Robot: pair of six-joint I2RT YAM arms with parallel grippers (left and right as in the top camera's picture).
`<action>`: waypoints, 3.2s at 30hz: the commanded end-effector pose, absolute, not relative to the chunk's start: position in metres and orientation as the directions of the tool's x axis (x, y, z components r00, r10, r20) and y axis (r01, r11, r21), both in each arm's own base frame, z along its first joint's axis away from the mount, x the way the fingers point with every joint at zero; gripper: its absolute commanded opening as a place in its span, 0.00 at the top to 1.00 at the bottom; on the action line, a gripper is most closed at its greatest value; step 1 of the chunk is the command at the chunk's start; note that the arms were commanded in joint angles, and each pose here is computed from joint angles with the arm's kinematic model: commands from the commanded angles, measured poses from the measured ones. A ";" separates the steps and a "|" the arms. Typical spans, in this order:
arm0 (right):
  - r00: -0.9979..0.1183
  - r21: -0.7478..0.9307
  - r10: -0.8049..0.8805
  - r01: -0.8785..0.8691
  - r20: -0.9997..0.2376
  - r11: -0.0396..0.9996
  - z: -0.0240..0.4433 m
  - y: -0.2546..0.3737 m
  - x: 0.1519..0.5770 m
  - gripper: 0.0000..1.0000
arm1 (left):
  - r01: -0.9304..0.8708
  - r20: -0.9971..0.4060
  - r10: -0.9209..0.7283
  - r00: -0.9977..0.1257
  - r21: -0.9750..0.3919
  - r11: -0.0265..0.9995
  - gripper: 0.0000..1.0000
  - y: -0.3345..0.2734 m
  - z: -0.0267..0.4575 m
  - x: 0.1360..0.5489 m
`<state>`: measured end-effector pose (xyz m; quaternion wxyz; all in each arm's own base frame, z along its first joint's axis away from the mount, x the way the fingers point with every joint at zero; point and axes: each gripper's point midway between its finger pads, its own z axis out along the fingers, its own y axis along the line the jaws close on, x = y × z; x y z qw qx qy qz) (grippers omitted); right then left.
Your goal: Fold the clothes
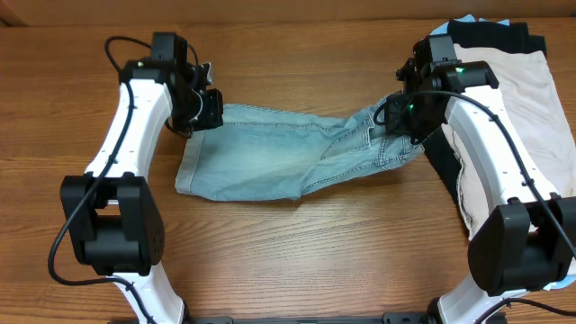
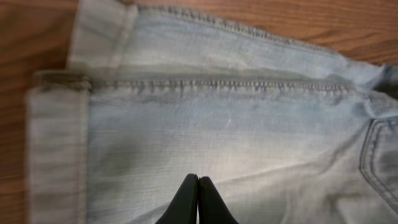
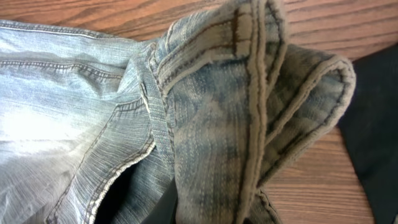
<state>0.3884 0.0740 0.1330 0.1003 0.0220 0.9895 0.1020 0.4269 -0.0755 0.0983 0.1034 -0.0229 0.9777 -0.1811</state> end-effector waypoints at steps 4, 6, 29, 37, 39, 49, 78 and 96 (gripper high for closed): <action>-0.950 0.210 0.063 -0.003 -0.306 0.978 0.151 0.074 0.412 0.96 | 0.004 -0.167 -0.089 -0.982 -0.489 0.872 0.96 -0.095 0.064 0.410; -0.936 0.197 0.064 -0.006 -0.347 0.980 0.154 0.071 0.422 0.96 | 0.004 -0.163 -0.087 -0.983 -0.485 0.875 0.96 -0.094 0.053 0.405; -0.897 0.237 0.156 0.060 -0.414 0.970 0.142 0.024 0.453 0.96 | 0.042 -0.250 -0.052 -0.967 -0.355 0.934 0.96 -0.066 0.038 0.417; -0.895 0.266 0.166 0.056 -0.414 0.962 0.144 0.029 0.455 0.96 | -0.069 -0.221 -0.133 -0.966 -0.276 0.959 0.96 -0.054 0.011 0.422; -0.901 0.270 0.155 0.044 -0.405 0.962 0.149 0.035 0.452 0.96 | -0.120 -0.185 -0.170 -0.968 -0.256 0.959 0.96 -0.050 -0.003 0.419; -0.914 0.299 0.004 -0.128 -0.405 0.945 0.176 0.142 0.433 0.96 | -0.157 -0.177 -0.207 -0.962 -0.259 0.953 0.96 -0.048 -0.008 0.421; -0.831 0.468 -0.063 -0.372 -0.553 0.802 0.204 0.327 0.412 0.35 | -0.231 -0.163 -0.270 -0.949 -0.225 0.947 0.62 0.030 0.126 0.439; -0.924 0.354 0.114 -0.025 -0.365 0.935 0.163 0.156 0.443 0.23 | 0.224 -0.264 0.140 -0.954 -0.324 0.919 0.03 -0.086 0.150 0.447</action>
